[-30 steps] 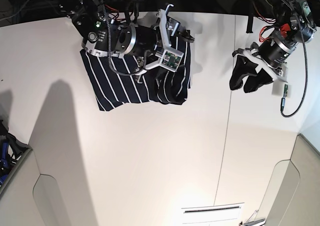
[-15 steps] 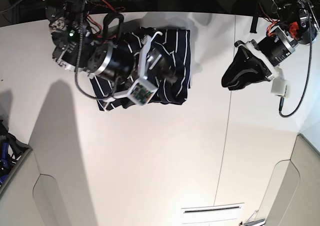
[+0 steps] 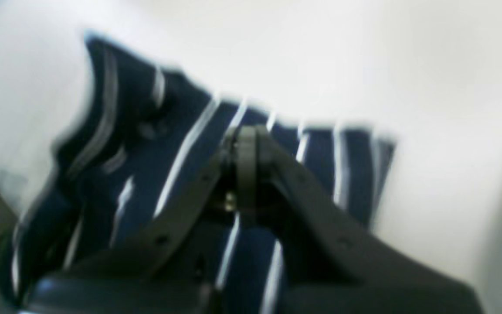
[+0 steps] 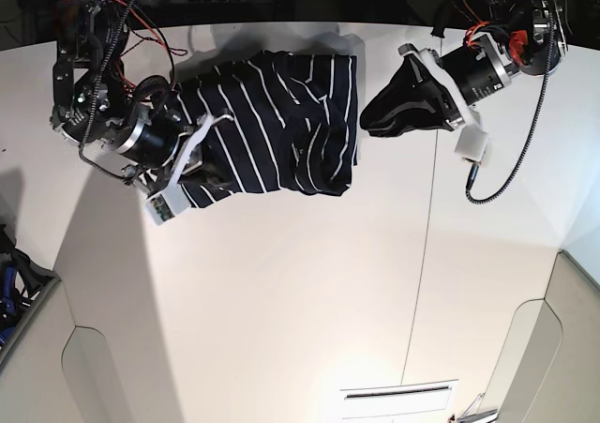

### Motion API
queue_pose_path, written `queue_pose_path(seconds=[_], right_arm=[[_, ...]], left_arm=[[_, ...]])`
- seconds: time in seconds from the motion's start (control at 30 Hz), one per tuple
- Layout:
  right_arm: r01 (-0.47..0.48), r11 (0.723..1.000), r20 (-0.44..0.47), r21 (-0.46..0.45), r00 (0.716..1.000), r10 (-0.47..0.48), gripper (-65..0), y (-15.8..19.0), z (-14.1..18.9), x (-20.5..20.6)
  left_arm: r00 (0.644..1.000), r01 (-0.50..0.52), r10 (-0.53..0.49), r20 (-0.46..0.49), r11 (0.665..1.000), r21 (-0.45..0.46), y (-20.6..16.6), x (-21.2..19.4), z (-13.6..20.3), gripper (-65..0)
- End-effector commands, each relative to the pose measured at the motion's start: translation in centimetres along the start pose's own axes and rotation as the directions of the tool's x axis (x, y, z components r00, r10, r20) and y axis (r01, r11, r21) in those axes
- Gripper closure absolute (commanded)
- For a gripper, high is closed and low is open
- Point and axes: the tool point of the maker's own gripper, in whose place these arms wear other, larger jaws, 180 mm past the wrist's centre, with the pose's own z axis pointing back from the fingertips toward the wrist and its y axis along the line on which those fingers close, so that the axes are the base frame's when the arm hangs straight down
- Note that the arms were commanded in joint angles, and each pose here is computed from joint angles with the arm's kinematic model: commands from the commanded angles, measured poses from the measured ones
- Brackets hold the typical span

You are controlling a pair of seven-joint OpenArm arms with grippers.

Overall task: Fold the T-shirt properly
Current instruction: 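Fold the other strip end with the right gripper over the stack, then press and square the folded bundle with both grippers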

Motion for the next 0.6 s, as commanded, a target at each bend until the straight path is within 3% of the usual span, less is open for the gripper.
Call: queue_pose_path(seconds=[0.0, 0.13, 0.33, 0.57], right_arm=[[-0.009, 0.998, 0.048, 0.065, 0.999, 0.006, 0.0, 1.2, -0.1, 1.2], [0.023, 0.978, 0.004, 0.208, 1.000, -0.025, 0.0, 4.4, -0.7, -0.4], [0.004, 0.943, -0.053, 0.334, 0.999, 0.014, 0.0, 9.3, -1.7, -2.2], [-0.055, 0.850, -0.089, 0.525, 0.989, 0.119, 0.0, 17.6, -2.6, -3.9]], left_arm=[[0.999, 0.028, -0.028, 0.046, 0.999, -0.017, -0.5, 1.3, 0.2, -14.8], [0.999, 0.040, -0.040, 0.033, 0.999, 0.008, -0.1, 1.1, 0.2, -14.8], [0.999, 0.041, -0.041, 0.034, 0.999, 0.011, 0.0, 1.1, 0.2, -14.8], [0.997, 0.041, -0.044, 0.059, 0.998, 0.042, 0.7, 1.7, 0.8, -14.8]])
